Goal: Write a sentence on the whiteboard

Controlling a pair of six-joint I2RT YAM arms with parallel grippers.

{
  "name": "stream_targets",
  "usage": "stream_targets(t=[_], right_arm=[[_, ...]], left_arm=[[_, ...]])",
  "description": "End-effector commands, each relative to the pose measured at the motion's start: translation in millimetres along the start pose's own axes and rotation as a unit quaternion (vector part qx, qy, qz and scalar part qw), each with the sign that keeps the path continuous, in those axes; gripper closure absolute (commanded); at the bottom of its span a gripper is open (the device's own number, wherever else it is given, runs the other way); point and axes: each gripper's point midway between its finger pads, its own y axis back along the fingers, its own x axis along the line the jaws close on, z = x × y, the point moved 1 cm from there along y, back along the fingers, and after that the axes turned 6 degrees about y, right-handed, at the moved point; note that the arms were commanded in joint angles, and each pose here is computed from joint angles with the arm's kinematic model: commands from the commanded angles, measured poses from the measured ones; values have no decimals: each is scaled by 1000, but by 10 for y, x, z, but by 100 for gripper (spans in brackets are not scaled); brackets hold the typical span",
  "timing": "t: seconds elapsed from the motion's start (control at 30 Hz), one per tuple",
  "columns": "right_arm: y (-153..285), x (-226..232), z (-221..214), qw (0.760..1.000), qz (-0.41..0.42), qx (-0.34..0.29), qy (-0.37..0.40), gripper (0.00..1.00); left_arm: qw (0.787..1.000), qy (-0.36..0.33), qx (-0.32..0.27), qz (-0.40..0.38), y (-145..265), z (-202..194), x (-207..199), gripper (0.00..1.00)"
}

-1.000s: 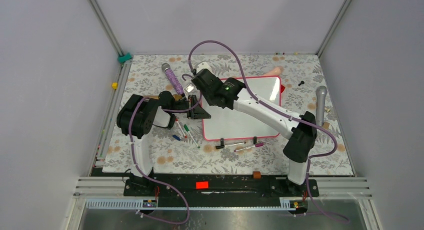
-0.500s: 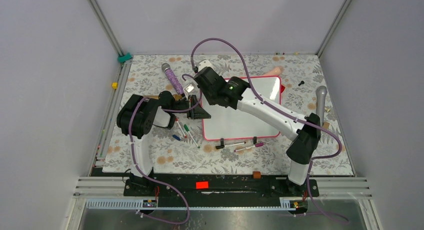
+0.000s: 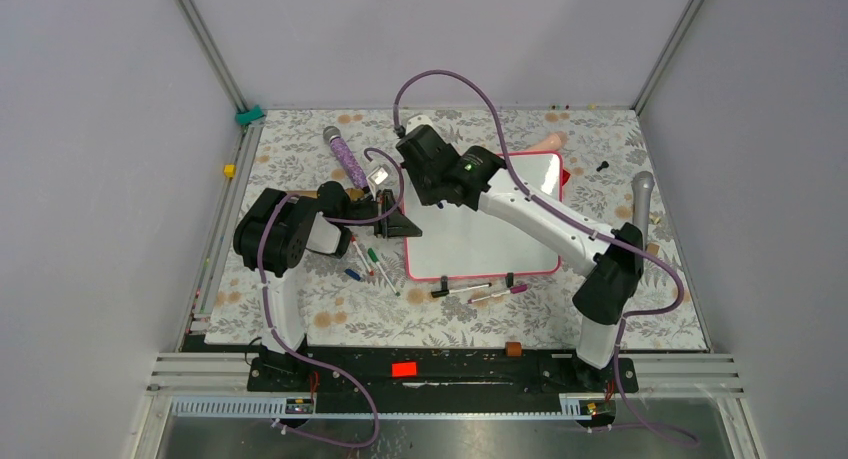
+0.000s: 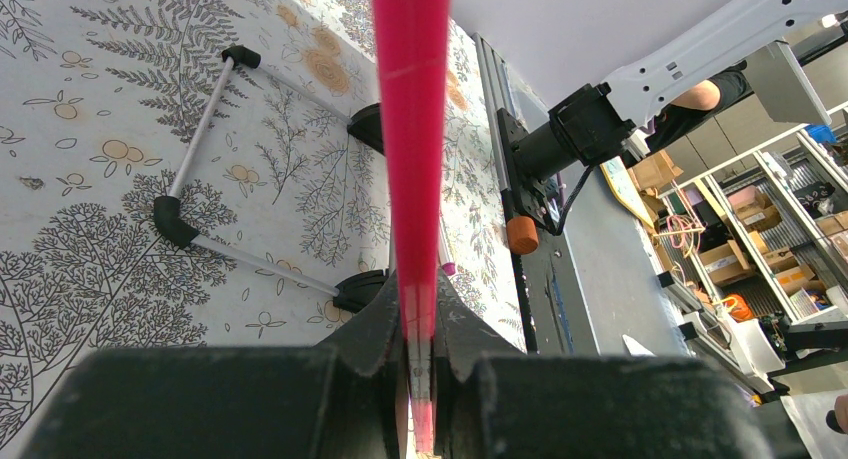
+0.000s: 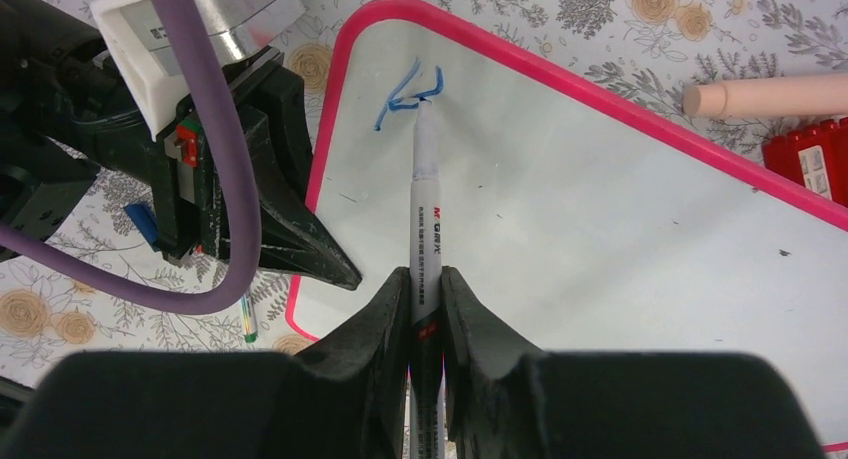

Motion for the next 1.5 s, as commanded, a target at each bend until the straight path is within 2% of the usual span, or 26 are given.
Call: stream_targets(t=[0.0, 0.8, 1.33, 1.37, 1.4, 1.47], right_arm=[[15, 47, 86, 1000, 16, -8, -14, 100], [-72, 2, -245, 999, 3, 49, -14, 100], [5, -53, -331, 998, -1, 52, -22, 100], [33, -55, -280, 999, 2, 44, -25, 100], [70, -50, -223, 999, 7, 34, -27, 100], [158, -51, -88, 999, 16, 10, -34, 100]], left_arm=[[997, -48, 45, -43, -14, -75, -227, 100], [997, -49, 45, -42, -9, -74, -224, 100], [997, -52, 43, -42, -9, -68, -230, 100], [997, -53, 42, -41, -10, -58, -239, 99], [997, -55, 43, -42, -9, -49, -248, 89], [996, -56, 44, -44, -8, -34, -262, 77]])
